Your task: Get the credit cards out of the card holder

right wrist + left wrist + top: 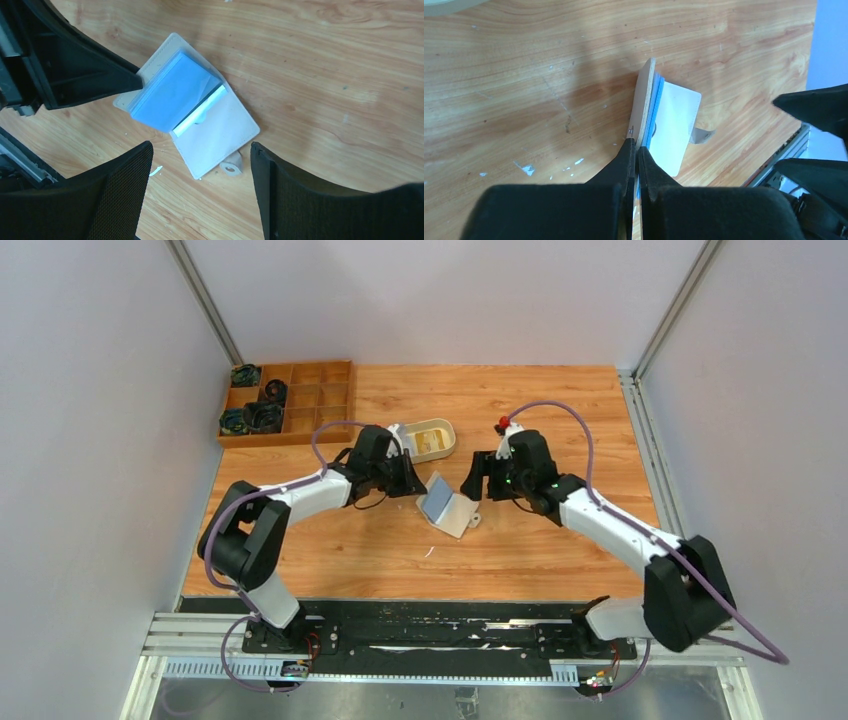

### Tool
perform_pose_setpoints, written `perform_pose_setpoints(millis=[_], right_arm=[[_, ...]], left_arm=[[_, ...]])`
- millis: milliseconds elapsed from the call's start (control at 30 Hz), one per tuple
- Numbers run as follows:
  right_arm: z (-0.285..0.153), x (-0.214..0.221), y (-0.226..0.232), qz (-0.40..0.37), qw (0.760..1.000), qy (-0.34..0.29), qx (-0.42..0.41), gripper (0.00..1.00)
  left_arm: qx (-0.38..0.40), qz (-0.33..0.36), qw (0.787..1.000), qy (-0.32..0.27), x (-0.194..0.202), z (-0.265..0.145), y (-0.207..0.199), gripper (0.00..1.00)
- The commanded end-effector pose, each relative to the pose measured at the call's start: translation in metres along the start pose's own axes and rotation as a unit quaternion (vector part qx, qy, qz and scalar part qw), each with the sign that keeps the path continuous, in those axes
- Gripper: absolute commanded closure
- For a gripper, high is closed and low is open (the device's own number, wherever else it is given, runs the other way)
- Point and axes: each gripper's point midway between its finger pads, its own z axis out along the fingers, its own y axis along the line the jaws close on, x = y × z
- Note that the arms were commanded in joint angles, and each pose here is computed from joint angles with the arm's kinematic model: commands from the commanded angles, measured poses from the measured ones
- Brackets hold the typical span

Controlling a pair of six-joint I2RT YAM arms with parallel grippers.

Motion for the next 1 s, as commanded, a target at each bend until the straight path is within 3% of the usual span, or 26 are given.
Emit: perform_pose_setpoints(millis=[0, 300, 967], right_arm=[[0.027, 0.009, 0.025, 0.021, 0.998, 0.046, -0.033, 0.25], [0.065, 0.011, 0.054, 0.016, 0.997, 0.077, -0.020, 0.18], [0.100, 0.036, 0.039, 0.028, 0.992, 0.118, 0.021, 0.18]], left_arm=[[-0.029, -0.018, 0.999, -0.021, -0.005, -0.010, 0.002, 1.00], [-0.048, -0.056, 0.997, -0.035, 0.001, -0.015, 0.005, 1.00], [-0.089, -0.102, 0.989, -0.051, 0.010, -0.008, 0.020, 1.00]])
